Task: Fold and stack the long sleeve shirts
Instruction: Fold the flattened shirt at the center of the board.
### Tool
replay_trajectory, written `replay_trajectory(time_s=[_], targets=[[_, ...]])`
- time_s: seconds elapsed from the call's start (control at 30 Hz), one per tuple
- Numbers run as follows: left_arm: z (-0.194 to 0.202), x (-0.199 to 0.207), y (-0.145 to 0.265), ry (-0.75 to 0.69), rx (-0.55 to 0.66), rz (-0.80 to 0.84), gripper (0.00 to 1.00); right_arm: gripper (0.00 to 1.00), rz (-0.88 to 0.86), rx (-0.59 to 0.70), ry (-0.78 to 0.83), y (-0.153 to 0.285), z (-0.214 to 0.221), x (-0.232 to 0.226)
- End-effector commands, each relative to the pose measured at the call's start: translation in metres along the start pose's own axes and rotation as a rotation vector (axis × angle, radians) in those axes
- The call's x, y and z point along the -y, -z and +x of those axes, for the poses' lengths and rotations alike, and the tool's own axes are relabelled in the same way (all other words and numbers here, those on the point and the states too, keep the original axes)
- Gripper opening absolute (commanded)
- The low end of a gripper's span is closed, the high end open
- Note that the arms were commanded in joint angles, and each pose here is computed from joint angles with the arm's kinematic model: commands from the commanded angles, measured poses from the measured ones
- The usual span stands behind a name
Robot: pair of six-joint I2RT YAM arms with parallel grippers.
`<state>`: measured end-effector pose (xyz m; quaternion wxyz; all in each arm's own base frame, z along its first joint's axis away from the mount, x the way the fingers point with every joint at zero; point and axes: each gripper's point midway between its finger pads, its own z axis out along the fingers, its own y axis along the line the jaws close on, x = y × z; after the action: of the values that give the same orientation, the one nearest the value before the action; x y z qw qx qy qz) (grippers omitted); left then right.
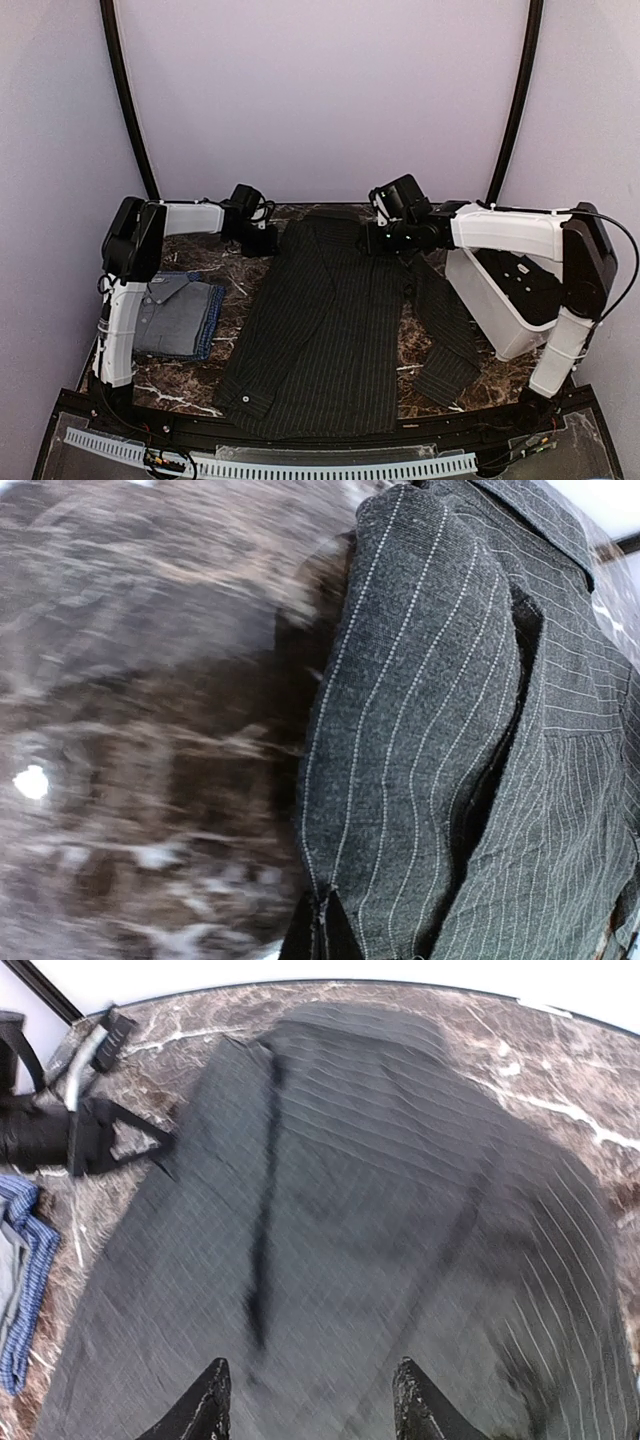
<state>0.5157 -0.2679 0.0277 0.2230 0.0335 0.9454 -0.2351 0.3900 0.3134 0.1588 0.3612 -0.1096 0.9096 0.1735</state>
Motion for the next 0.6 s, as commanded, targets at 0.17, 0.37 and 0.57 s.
replay_trajectory(time_s=[0.17, 0.37, 0.57], targets=[[-0.006, -0.079, 0.029, 0.065, -0.004, -0.198, 0.0, 0.54, 0.081, -0.008, -0.029, 0.038, 0.039, 0.032], [-0.016, -0.077, 0.036, 0.045, 0.005, -0.195, 0.02, 0.55, 0.139, -0.067, -0.066, 0.059, 0.083, 0.054], [-0.035, -0.065, 0.06, 0.028, 0.04, -0.2, 0.29, 0.55, 0.17, -0.139, -0.121, 0.08, 0.13, 0.055]])
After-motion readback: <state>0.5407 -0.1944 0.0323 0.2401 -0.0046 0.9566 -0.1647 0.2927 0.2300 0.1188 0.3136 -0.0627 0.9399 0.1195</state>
